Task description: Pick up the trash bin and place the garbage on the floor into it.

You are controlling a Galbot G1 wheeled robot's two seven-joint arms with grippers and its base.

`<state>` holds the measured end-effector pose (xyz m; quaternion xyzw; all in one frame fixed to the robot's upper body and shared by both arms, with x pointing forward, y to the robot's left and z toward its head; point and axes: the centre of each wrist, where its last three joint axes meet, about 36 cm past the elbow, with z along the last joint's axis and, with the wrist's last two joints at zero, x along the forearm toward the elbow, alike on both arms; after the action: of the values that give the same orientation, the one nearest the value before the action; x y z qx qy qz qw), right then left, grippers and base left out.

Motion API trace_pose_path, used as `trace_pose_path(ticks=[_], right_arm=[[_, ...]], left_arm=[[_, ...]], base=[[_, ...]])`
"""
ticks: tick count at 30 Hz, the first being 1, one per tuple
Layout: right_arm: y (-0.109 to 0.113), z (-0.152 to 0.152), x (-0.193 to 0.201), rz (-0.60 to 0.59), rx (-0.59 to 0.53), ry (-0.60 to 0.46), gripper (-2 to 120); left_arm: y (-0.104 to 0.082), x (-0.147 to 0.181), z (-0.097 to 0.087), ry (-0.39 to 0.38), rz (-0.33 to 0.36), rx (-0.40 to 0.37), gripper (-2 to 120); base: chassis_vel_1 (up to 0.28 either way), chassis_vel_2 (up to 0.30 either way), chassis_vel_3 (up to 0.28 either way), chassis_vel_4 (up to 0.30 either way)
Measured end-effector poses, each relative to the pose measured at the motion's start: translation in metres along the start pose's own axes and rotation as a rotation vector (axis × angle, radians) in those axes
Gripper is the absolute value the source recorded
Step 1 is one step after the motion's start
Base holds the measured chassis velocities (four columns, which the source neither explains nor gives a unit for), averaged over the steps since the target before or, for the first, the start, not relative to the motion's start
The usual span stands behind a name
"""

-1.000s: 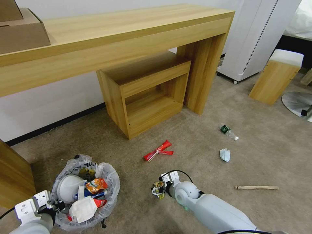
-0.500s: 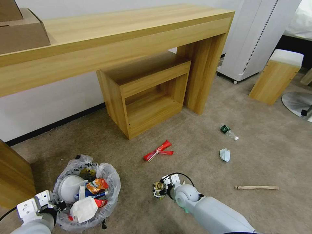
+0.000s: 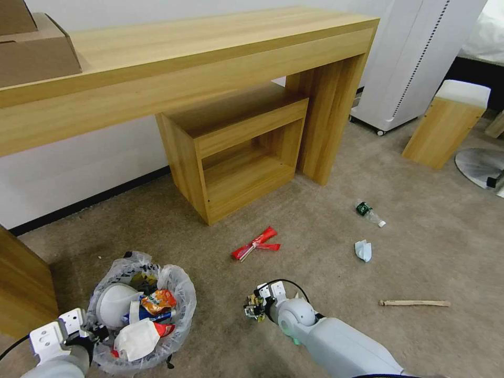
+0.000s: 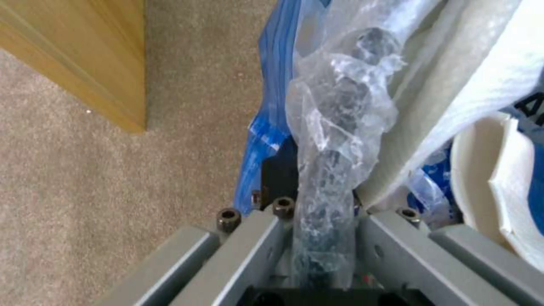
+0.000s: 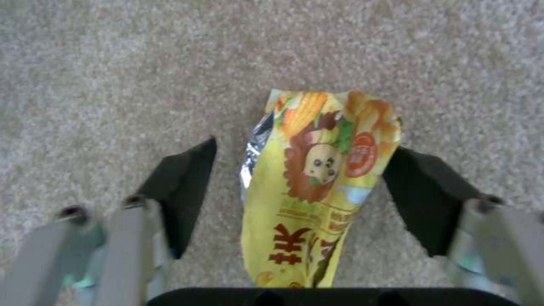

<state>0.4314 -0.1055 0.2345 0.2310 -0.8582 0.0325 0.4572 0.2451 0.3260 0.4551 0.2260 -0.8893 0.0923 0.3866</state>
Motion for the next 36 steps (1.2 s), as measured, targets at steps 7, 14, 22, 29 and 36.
trace_pose_path(ticks=[7, 14, 22, 29, 36], right_arm=[[-0.007, 0.004, 0.002, 0.018, -0.001, -0.015, 40], [-0.019, 0.002, 0.01, 0.044, -0.003, -0.033, 18], [-0.034, -0.005, 0.022, 0.062, -0.005, -0.057, 0], [-0.049, -0.017, 0.047, 0.074, -0.029, -0.115, 0], [-0.074, -0.04, 0.084, 0.052, 0.022, -0.367, 0]], left_arm=[[-0.001, 0.0, -0.001, -0.005, 0.003, -0.002, 0], [-0.003, 0.003, 0.0, -0.014, 0.008, -0.007, 0], [-0.004, 0.006, 0.0, -0.014, 0.013, -0.006, 0], [-0.006, 0.017, -0.004, 0.005, 0.043, 0.003, 0], [-0.003, 0.027, -0.011, 0.021, 0.057, 0.001, 0]], base=[[0.0, 0.0, 0.0, 0.0], [0.0, 0.0, 0.0, 0.0], [0.0, 0.0, 0.0, 0.0], [0.0, 0.0, 0.0, 0.0], [0.0, 0.0, 0.0, 0.0]])
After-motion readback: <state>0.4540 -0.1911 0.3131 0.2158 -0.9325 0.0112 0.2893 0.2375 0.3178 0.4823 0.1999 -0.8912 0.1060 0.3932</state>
